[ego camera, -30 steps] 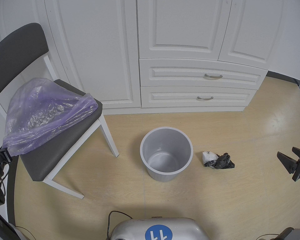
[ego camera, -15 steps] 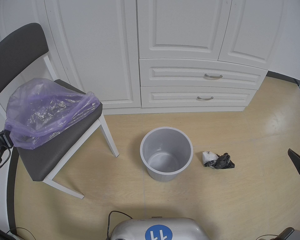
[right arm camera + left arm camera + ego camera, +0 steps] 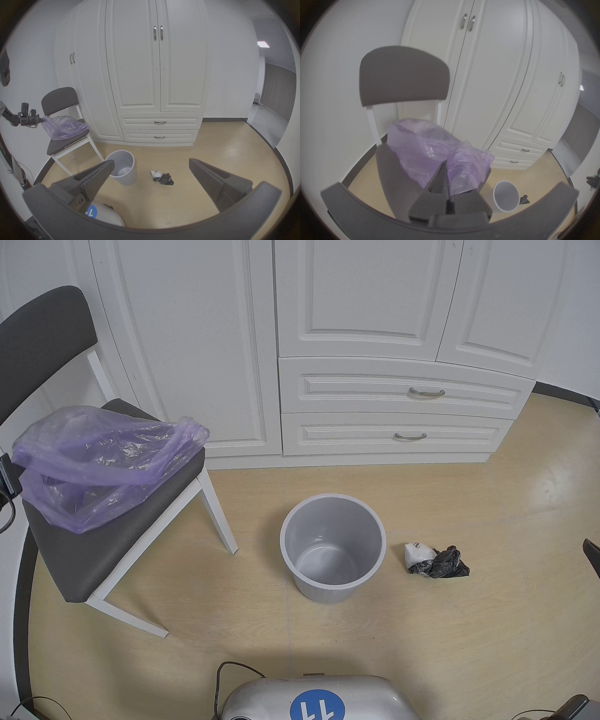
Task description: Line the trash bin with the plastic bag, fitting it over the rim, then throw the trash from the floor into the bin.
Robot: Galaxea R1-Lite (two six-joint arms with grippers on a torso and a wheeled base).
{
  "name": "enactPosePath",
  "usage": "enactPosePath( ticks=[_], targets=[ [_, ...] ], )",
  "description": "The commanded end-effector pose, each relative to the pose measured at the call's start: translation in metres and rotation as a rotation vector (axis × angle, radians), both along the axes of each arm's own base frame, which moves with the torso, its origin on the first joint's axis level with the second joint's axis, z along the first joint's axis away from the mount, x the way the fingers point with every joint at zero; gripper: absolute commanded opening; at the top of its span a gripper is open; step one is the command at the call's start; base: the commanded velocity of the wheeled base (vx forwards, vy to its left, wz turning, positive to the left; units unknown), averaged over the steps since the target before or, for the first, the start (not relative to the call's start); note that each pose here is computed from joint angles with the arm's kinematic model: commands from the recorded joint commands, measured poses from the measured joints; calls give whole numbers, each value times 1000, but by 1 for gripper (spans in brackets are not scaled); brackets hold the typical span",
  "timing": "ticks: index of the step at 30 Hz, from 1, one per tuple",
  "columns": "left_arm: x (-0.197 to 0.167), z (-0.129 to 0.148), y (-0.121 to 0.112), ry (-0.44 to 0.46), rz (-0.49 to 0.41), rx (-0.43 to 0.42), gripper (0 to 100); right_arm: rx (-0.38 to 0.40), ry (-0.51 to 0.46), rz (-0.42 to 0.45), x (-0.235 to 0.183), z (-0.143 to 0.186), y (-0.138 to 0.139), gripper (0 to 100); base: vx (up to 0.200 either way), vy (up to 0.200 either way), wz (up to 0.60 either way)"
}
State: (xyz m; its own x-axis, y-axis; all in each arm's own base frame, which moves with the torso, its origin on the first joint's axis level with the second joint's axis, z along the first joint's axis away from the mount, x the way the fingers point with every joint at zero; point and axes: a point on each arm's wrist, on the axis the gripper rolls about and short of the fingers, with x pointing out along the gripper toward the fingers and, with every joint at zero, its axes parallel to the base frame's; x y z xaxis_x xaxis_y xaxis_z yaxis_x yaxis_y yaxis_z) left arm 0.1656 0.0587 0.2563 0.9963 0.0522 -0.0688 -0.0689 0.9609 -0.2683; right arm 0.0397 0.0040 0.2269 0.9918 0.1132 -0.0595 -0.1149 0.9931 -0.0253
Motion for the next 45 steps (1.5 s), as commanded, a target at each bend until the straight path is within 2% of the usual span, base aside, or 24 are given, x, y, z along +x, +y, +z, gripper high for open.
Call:
enactPosePath(
  ticks=[1, 6, 9, 11, 13, 16, 18, 22, 24, 26, 30, 31, 32, 35, 37, 39, 45],
  targets=[
    [18, 15, -1, -86, -65, 65, 0, -5, -16, 5, -6, 2, 0, 100, 0, 0, 0],
    [34, 11, 6, -83, -101, 81, 0, -5, -19, 3, -6, 3, 0, 100, 0, 0, 0],
    [27, 22, 2, -138, -99, 89, 0, -7, -25, 6, -6, 4, 0, 100, 0, 0, 0],
    [2, 35, -10, -193, -104, 72, 0, -11, -21, 8, -6, 3, 0, 100, 0, 0, 0],
    [-13, 38, -20, -202, -129, 35, 0, -10, -27, 11, -7, 3, 0, 100, 0, 0, 0],
    [-22, 38, -24, -195, -141, 12, 0, -10, -32, 14, -7, 4, 0, 100, 0, 0, 0],
    [-41, 30, -32, -128, -152, -40, 0, -7, -41, 17, -9, 7, 0, 100, 0, 0, 0],
    [-39, 12, -43, -67, -243, -87, 0, 5, -21, 17, -2, 11, 0, 100, 0, 0, 0],
    [-36, 14, -48, -77, -282, -86, 0, 23, 2, 19, 5, 13, 1, 100, 0, 0, 0],
    [-34, 21, -54, -118, -317, -76, 0, 84, 32, 52, 19, 21, 5, 100, 0, 0, 0],
    [-38, 33, -69, -186, -414, -71, 0, 261, 87, 218, 48, 50, 28, 100, 0, 0, 0],
    [-38, 34, -70, -189, -419, -72, 0, 268, 90, 223, 48, 50, 28, 100, 0, 0, 0],
    [-41, 38, -80, -204, -460, -79, 0, 322, 111, 289, 50, 56, 37, 100, 0, 0, 0],
    [-48, 38, -95, -216, -490, -93, 0, 335, 166, 385, 52, 52, 52, 100, 0, 0, 0],
    [-53, 40, -109, -222, -546, -111, 0, 309, 207, 462, 55, 45, 65, 100, 0, 0, 0],
    [-56, 39, -116, -217, -587, -117, 0, 307, 200, 500, 55, 43, 73, 100, 0, 0, 0],
    [-54, 33, -123, -195, -614, -98, 0, 277, 93, 406, 66, 28, 84, 100, 0, 0, 0]
  ],
)
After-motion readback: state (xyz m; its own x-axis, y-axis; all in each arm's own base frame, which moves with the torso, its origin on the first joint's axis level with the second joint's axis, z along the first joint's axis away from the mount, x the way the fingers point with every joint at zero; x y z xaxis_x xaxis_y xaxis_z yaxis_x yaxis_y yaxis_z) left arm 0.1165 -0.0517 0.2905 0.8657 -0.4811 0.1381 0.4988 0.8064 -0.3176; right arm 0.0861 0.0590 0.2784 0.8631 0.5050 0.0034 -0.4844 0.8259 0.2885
